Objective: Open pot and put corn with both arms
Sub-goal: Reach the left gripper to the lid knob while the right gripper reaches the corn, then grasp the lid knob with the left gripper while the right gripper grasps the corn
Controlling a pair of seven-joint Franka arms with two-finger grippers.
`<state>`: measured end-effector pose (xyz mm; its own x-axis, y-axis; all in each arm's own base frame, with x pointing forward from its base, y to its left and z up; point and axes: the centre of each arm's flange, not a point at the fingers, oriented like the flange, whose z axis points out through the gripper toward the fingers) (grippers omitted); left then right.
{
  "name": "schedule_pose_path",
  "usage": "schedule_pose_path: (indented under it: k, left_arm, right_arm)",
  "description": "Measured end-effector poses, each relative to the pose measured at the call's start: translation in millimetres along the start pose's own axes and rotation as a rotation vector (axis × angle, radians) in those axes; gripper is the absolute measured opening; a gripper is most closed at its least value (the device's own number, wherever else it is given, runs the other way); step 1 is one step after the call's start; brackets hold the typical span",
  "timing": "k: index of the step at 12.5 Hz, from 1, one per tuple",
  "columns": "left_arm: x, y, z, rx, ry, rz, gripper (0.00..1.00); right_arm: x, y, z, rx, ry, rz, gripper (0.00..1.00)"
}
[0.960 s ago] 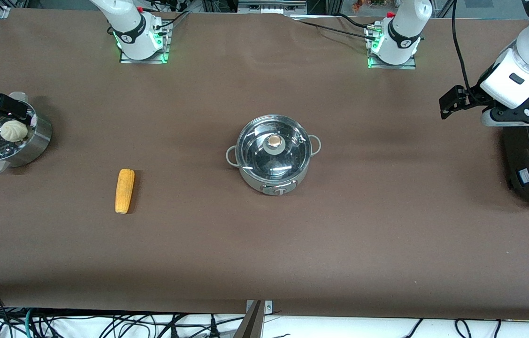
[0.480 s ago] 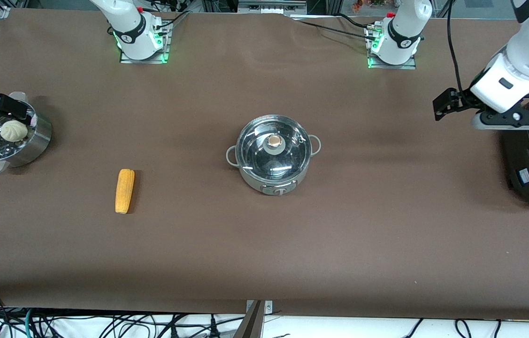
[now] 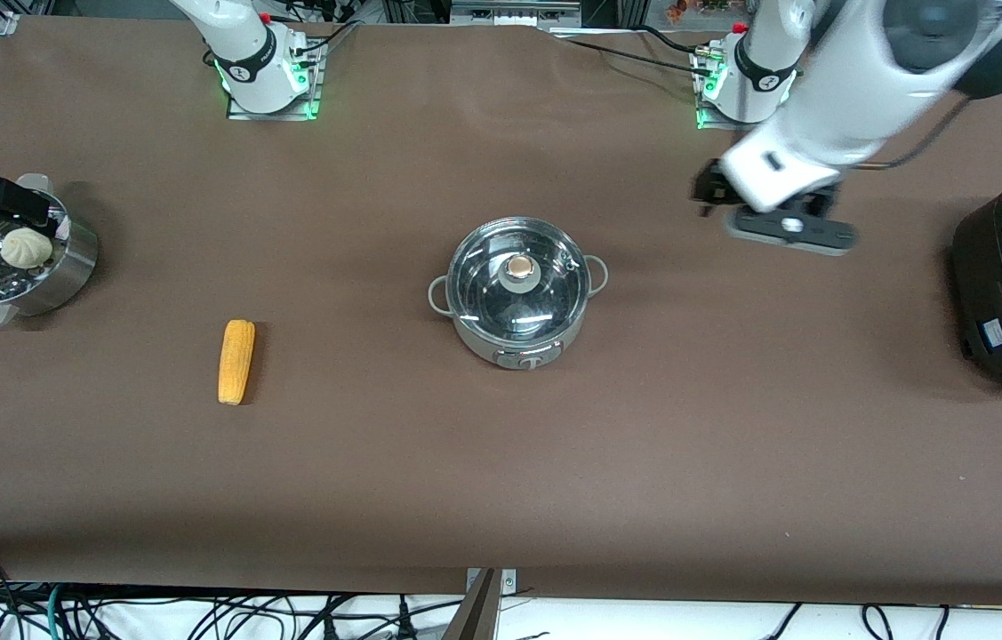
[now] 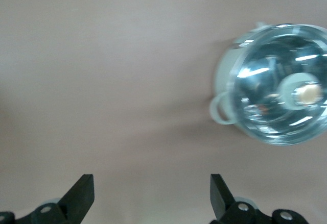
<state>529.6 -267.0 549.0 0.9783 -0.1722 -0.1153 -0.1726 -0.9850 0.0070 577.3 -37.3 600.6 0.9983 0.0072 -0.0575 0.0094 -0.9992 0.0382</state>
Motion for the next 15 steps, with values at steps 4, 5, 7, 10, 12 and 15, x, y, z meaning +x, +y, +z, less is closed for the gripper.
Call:
schedule_pose_path:
  k: [4, 5, 7, 10, 12, 15]
  left_arm:
    - [35.8, 141.6, 66.6, -0.039, 0.039, -0.074, 1.0]
    - [42.2, 164.2, 95.6, -0.042, 0.032, -0.064, 1.0]
    - [45.5, 192.2, 151.4, -0.016, -0.023, -0.032, 1.0]
    - [54.2, 206.4, 189.1, -0.02, -0.028, -0.022, 1.0]
    - [60.7, 206.5, 193.5, -0.034, -0.004, -0.027, 1.0]
    - [58.7, 212.6, 199.5, -0.034, -0.006, -0.018, 1.0]
  right_arm:
    - [29.9, -1.8, 70.1, 0.004, -0.116, -0.004, 1.0]
    - [46.5, -3.8, 103.5, 0.01, -0.13, -0.007, 1.0]
    - [81.1, -12.7, 172.6, 0.051, -0.114, -0.006, 1.0]
    - [113.5, -31.4, 276.8, 0.089, -0.111, -0.004, 1.0]
    - [119.0, -49.0, 329.7, 0.083, -0.086, -0.02, 1.0]
    - [114.1, -84.3, 364.9, 0.074, -0.054, -0.06, 1.0]
